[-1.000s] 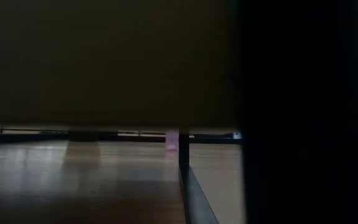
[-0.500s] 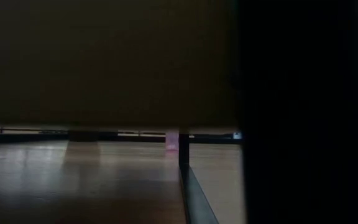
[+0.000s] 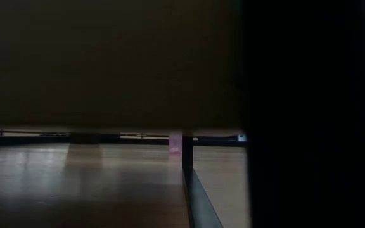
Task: Pick and place medicine bottles onto shelf by color
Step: Put the pink pill bottle on the shelf aligned with the other pink pill bottles
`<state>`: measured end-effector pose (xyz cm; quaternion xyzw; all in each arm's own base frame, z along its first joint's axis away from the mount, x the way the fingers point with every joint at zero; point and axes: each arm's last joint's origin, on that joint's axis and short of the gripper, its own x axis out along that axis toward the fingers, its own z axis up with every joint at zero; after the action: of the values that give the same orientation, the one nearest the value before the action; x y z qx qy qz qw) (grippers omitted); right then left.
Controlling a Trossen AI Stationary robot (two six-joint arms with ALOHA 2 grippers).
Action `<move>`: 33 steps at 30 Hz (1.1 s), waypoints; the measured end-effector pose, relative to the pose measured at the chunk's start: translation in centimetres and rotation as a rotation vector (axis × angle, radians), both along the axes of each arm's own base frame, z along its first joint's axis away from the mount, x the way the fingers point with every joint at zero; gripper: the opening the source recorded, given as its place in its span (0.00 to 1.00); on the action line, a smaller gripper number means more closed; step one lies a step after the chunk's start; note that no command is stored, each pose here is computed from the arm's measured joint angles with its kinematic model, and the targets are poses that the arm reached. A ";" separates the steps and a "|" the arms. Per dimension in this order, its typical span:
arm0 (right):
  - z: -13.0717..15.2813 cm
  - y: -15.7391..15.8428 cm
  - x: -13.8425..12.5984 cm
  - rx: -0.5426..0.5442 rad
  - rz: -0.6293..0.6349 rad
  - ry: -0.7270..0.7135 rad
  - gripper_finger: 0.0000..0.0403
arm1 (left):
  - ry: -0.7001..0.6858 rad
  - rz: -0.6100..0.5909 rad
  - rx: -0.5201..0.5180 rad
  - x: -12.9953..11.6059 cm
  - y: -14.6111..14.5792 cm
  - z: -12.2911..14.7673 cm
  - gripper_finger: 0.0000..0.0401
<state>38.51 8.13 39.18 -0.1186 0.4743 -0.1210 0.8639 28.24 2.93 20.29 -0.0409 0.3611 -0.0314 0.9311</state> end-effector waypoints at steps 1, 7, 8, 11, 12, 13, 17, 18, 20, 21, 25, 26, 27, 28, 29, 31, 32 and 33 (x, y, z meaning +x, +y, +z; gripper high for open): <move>0.1 0.0 0.1 0.003 0.000 -0.013 0.52 | 0.002 0.000 0.000 0.0 0.0 0.0 0.58; 0.5 0.2 0.8 0.024 0.002 -0.103 0.52 | 0.004 0.000 0.000 0.0 0.0 0.0 0.58; 0.6 0.2 0.9 0.027 0.002 -0.116 0.52 | 0.004 0.001 0.000 0.0 0.0 0.0 0.58; 0.8 0.3 1.2 0.037 0.003 -0.158 0.52 | 0.008 0.001 -0.001 0.0 0.0 -0.1 0.58; 0.9 0.3 1.3 0.040 0.003 -0.170 0.52 | 0.009 0.001 -0.001 -0.1 0.0 -0.1 0.58; 1.0 0.3 1.4 0.042 0.003 -0.182 0.52 | 0.010 0.001 -0.001 -0.1 0.0 -0.1 0.58; 1.3 0.4 1.7 0.053 0.003 -0.224 0.52 | 0.020 0.001 -0.002 -0.1 0.0 -0.1 0.58; 1.3 0.4 1.8 0.055 0.003 -0.232 0.52 | 0.023 0.001 -0.003 -0.2 0.0 -0.2 0.58; 1.4 0.5 1.9 0.058 0.003 -0.246 0.52 | 0.024 0.002 -0.004 -0.2 0.0 -0.2 0.58; 1.4 0.5 1.9 0.059 0.003 -0.249 0.52 | 0.025 0.008 -0.011 -0.2 0.0 -0.2 0.58; 1.5 0.5 2.0 0.062 0.003 -0.264 0.52 | 0.029 0.037 -0.042 -0.2 0.0 -0.2 0.58; 1.5 0.5 2.0 0.062 0.003 -0.264 0.52 | 0.029 0.037 -0.042 -0.2 0.0 -0.2 0.58; 1.5 0.5 2.0 0.062 0.003 -0.264 0.52 | 0.029 0.037 -0.041 -0.2 0.0 -0.2 0.58; 1.5 0.5 2.0 0.063 0.003 -0.264 0.52 | 0.028 0.037 -0.041 -0.2 0.0 -0.2 0.58; 1.5 0.5 2.0 0.062 0.003 -0.264 0.52 | 0.029 0.037 -0.041 -0.2 0.0 -0.2 0.58; 1.5 0.5 2.0 0.062 0.003 -0.264 0.52 | 0.029 0.038 -0.041 -0.2 0.0 -0.2 0.58; 1.5 0.5 2.0 0.062 0.003 -0.264 0.52 | 0.029 0.038 -0.040 -0.2 0.0 -0.2 0.58; 1.5 0.5 2.0 0.063 0.003 -0.264 0.52 | 0.029 0.040 -0.039 -0.2 0.0 -0.2 0.58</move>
<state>40.52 8.61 40.69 -0.0753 0.3598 -0.1195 0.9223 28.08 2.95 20.12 -0.0668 0.3728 -0.0190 0.9253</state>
